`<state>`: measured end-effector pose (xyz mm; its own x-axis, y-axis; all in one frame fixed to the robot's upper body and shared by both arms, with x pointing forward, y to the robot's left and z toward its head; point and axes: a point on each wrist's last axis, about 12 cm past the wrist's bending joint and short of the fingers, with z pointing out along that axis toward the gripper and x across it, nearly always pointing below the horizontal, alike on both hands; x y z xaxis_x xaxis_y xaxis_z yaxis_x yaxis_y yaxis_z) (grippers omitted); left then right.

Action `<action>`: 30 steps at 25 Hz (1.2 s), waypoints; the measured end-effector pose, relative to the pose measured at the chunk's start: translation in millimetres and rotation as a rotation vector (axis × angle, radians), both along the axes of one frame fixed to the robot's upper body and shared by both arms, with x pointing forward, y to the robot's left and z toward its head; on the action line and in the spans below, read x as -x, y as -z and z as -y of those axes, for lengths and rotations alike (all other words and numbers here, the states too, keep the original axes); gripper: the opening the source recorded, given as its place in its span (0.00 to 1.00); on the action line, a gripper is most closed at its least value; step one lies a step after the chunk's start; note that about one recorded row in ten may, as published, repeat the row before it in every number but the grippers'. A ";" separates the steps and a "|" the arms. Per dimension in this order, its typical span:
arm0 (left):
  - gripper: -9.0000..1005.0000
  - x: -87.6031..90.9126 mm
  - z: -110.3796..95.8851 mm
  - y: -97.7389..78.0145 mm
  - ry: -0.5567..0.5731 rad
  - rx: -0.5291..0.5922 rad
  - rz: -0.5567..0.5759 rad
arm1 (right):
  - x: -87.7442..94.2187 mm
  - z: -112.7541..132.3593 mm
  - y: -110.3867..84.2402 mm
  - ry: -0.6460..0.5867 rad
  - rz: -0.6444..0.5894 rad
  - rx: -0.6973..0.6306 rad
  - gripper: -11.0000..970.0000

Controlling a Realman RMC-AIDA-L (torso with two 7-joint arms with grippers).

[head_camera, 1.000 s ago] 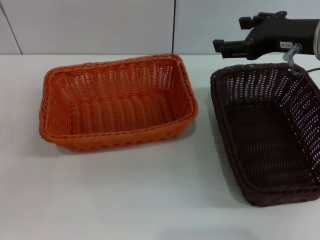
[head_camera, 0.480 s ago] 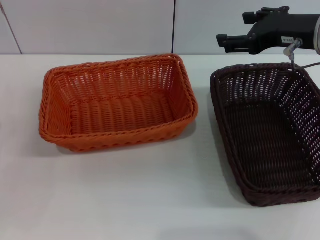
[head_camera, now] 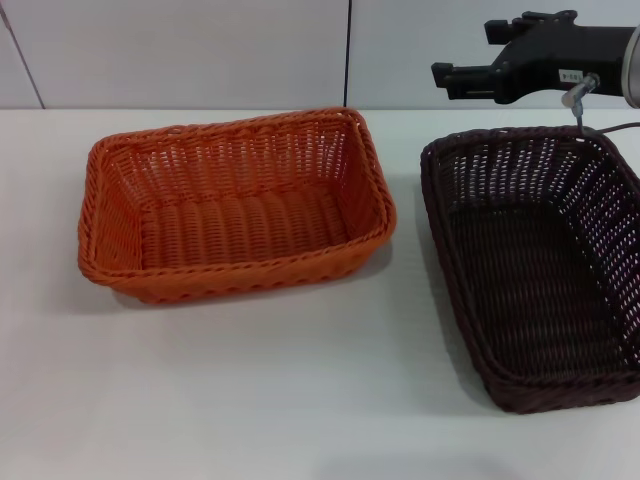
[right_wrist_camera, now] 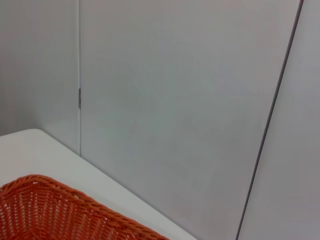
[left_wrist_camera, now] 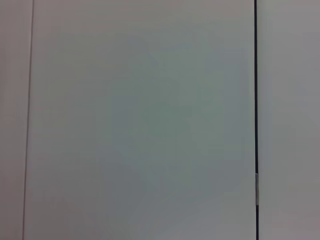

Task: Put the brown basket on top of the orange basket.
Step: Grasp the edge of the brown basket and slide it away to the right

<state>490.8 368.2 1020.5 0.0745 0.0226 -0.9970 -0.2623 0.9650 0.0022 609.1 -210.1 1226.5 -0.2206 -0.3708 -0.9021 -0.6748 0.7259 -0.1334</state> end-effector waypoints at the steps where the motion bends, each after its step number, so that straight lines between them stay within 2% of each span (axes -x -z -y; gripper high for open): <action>1: 0.75 0.0 -0.1 0.0 -0.001 0.002 0.000 | 0.1 -0.2 0.2 0.001 0.000 -0.002 0.84; 13: 0.75 -4.2 0.3 1.0 0.002 0.005 -0.020 | -8.0 3.7 11.2 0.065 -0.008 -0.066 0.84; 17: 0.75 -6.5 -0.2 1.0 0.004 0.005 -0.030 | -8.5 3.8 14.4 0.072 0.022 -0.046 0.84; 30: 0.74 -6.3 -0.7 0.9 0.002 0.018 -0.025 | -8.3 2.2 11.7 0.079 0.044 -0.065 0.84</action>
